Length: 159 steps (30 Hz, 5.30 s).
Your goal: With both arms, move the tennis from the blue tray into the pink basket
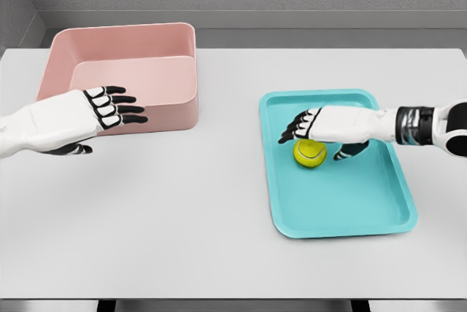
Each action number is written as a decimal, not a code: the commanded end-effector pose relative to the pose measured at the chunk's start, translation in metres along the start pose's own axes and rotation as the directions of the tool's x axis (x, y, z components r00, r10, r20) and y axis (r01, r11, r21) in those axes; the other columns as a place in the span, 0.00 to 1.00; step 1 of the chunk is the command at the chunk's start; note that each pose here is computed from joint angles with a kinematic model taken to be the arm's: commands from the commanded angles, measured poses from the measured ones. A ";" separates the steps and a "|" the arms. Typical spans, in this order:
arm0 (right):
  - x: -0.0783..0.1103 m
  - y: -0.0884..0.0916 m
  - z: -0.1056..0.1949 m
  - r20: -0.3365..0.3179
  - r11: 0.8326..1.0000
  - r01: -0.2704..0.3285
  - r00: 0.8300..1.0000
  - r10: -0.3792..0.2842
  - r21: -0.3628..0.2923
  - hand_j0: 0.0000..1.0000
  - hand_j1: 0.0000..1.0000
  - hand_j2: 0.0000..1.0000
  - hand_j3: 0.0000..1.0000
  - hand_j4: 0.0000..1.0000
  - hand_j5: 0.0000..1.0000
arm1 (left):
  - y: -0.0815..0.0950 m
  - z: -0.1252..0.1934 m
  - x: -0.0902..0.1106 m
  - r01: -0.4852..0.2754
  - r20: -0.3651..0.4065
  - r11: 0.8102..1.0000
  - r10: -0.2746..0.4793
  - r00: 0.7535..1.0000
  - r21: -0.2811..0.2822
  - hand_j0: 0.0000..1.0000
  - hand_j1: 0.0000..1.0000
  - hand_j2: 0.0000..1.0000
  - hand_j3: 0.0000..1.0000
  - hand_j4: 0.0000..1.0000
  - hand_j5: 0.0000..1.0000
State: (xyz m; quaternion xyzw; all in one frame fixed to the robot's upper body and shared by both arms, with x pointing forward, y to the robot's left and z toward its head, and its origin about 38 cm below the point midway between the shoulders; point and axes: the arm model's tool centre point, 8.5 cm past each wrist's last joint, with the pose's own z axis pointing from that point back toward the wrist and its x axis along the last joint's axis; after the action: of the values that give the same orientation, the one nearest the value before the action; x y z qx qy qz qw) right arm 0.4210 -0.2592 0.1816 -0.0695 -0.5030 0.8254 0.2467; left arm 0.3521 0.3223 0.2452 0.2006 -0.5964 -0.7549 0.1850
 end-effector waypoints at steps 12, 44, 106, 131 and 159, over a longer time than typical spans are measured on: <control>0.002 0.012 -0.011 0.010 1.000 0.010 1.000 -0.011 0.028 0.83 0.83 0.83 0.83 0.83 0.83 | 0.001 0.002 -0.001 -0.001 -0.003 1.000 0.001 1.000 -0.001 1.00 1.00 1.00 1.00 1.00 1.00; 0.000 0.000 -0.006 -0.006 1.000 -0.024 1.000 0.024 0.014 0.35 0.35 0.35 0.35 0.35 0.35 | 0.005 0.006 -0.001 0.007 -0.004 1.000 -0.007 1.000 -0.008 1.00 1.00 1.00 1.00 1.00 1.00; 0.134 -0.075 -0.191 0.302 0.958 -0.280 0.909 0.286 -0.066 0.24 0.24 0.24 0.24 0.24 0.24 | 0.014 0.017 -0.004 0.027 -0.015 0.999 -0.027 1.000 -0.030 1.00 1.00 1.00 1.00 1.00 1.00; 0.128 -0.116 -0.138 0.227 0.920 -0.329 0.899 0.374 -0.212 1.00 1.00 1.00 1.00 1.00 1.00 | 0.014 0.020 -0.005 0.030 -0.019 0.999 -0.031 0.999 -0.040 1.00 1.00 1.00 1.00 1.00 1.00; -0.004 0.029 0.116 -0.150 0.770 0.192 0.925 -0.349 -0.609 1.00 1.00 1.00 1.00 1.00 1.00 | -0.036 -0.071 0.054 -0.055 0.193 0.997 0.062 0.979 -0.045 1.00 1.00 1.00 1.00 1.00 1.00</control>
State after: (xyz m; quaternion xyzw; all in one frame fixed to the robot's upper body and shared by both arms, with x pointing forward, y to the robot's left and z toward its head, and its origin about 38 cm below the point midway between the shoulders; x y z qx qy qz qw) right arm 0.3696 -0.3583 0.2058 -0.1678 -0.6938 0.5808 0.3914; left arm 0.3488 0.2494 0.2041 0.1305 -0.6013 -0.7755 0.1417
